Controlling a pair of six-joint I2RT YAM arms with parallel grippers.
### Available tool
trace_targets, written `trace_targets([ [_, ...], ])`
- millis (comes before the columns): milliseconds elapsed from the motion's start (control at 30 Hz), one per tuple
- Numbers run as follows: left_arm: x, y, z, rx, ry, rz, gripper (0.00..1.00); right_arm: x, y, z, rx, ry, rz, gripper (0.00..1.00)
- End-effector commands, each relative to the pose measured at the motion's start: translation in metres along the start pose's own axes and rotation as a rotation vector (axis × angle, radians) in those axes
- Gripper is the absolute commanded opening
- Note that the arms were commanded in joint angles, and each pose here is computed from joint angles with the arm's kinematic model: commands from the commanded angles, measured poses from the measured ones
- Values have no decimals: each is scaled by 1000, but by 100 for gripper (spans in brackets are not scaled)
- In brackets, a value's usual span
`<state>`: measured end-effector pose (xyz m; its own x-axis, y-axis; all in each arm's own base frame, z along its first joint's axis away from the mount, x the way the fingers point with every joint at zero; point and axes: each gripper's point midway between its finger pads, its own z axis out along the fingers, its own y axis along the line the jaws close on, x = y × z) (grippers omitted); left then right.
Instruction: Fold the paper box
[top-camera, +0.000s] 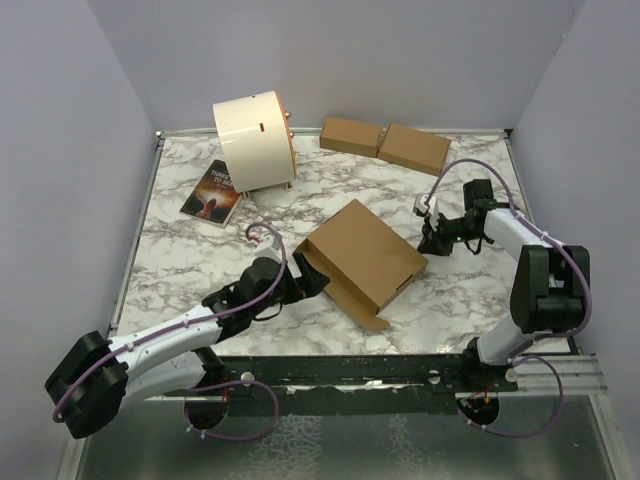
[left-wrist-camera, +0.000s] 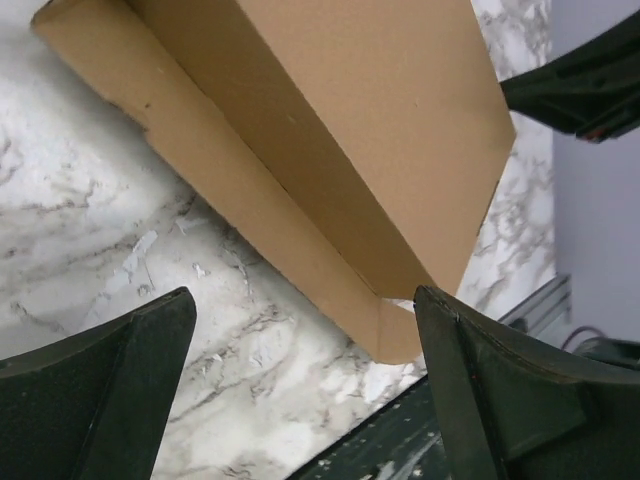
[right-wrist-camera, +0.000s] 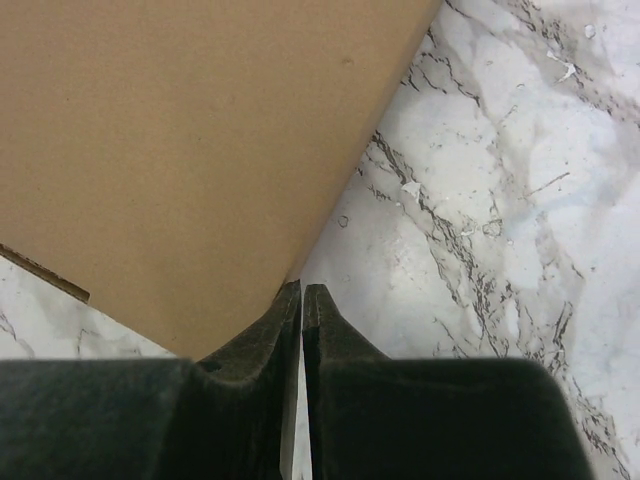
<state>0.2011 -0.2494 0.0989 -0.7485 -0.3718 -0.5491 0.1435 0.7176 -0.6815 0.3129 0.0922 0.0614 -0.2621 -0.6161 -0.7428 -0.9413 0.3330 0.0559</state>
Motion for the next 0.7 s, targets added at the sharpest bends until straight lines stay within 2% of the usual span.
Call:
trace_targets([
  [0,-5,6,-7,-45,-60,-323,96,-9,1,-13,24,2,-6,8],
  [100,1,5,-4,-49,-34,-441,99,-11,2,-21,41,26,-27,12],
  [200,5,8,5,-102,-7,-499,99,-23,2,-33,67,20,-60,17],
  [467,-9,13,36,-185,-81,-571,99,-79,23,-59,55,-142,-134,27],
  [667,-17,20,55,-214,-106,-627,99,-100,55,-61,-40,-246,-241,41],
])
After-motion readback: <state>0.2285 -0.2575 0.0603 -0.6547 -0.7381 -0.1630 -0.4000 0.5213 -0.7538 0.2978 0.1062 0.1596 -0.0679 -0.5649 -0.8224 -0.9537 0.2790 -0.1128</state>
